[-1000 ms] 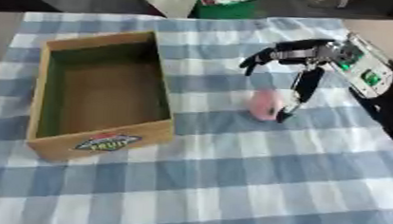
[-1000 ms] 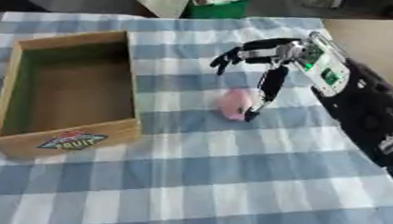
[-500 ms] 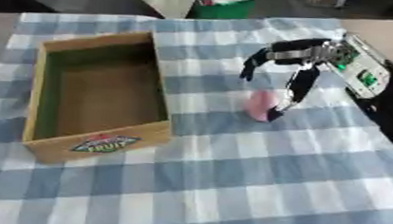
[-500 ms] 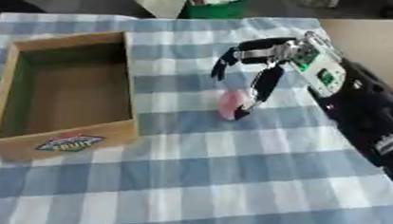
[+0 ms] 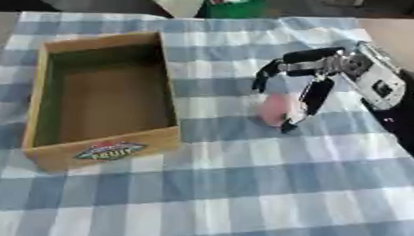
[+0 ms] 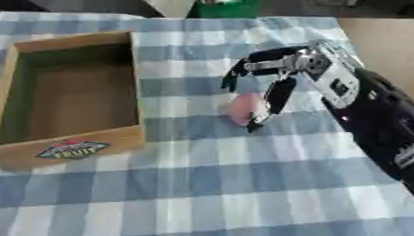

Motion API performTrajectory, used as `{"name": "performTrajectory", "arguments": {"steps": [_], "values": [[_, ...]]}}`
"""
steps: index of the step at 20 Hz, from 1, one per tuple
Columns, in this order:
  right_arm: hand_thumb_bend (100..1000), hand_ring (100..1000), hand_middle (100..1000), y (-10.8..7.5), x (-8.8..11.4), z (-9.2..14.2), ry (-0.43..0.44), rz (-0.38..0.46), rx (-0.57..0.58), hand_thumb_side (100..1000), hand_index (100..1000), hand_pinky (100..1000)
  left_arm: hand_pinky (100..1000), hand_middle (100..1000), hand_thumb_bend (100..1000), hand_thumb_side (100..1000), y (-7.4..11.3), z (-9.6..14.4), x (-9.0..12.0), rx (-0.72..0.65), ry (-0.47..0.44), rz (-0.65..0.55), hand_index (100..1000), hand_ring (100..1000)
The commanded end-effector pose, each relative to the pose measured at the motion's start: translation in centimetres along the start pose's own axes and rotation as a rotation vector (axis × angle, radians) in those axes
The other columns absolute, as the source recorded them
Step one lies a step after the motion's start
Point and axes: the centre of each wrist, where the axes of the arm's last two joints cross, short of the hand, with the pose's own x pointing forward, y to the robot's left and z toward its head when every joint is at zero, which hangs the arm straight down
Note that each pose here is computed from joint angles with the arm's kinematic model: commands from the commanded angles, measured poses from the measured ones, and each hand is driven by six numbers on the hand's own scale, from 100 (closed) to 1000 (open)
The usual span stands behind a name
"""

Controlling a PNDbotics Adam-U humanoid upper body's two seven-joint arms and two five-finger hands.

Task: Pick up objects on the table and place them in the box.

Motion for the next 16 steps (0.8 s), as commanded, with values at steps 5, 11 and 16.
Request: {"name": "performTrajectory", "arguments": {"steps": [5,11,16], "values": [[555,948,687,-0.73,0.04,0.49,-0.064,0.097,0.111,294,802,944,531,579,192,552,-0.10,-0.54,0.62,-0.015,-0.029,-0.003,824,379],[437,880,652,-0.54,0.33,0.22,-0.070,0.098,0.122,274,762,938,532,579,191,551,-0.13,-0.54,0.61,-0.015,-0.029,-0.002,823,378],[338,868,627,-0.64,0.52,0.20,-0.077,0.105,0.121,275,729,933,533,579,190,551,-0.14,-0.54,0.60,-0.017,-0.029,-0.002,822,378]]}}
